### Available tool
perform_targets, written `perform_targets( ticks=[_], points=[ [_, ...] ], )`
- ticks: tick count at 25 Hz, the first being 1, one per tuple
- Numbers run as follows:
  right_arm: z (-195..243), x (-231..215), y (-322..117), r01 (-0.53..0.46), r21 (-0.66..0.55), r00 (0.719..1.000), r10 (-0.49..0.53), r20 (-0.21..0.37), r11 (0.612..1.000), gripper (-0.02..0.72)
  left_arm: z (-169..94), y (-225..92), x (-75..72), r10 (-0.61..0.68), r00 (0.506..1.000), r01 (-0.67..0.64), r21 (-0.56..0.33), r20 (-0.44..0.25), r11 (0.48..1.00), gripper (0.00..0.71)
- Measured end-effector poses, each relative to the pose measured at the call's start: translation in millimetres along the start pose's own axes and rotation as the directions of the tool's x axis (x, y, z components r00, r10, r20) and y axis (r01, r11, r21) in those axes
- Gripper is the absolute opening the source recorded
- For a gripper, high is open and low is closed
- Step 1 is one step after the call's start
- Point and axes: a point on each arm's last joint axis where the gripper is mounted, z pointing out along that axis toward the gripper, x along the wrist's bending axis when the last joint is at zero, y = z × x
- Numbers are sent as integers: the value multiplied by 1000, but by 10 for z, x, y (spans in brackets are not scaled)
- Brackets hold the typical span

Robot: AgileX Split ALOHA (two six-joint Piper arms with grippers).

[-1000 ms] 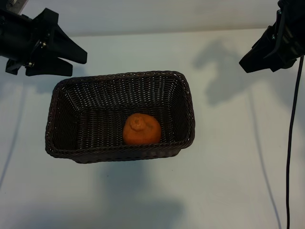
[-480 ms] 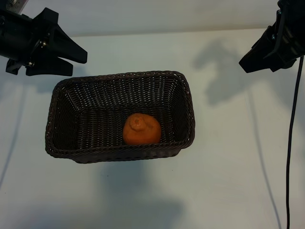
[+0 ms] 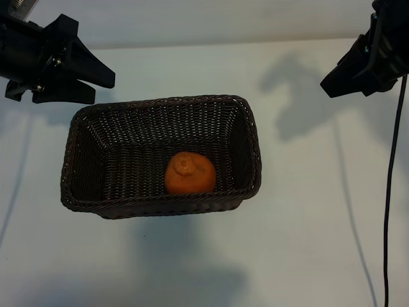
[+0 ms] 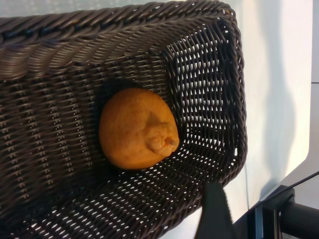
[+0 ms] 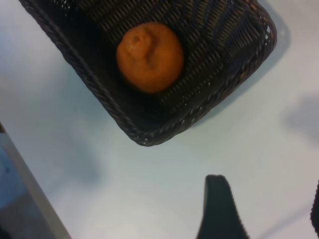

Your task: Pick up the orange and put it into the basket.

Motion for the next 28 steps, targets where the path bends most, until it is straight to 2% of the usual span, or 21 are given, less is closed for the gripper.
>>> perform_targets(
  ticks=[28],
  points=[
    [-3,5,3,-25,-4,1000,25,-4,1000,435,0,7,8,1,1000,-1,-8,-8,1000,523]
  ],
)
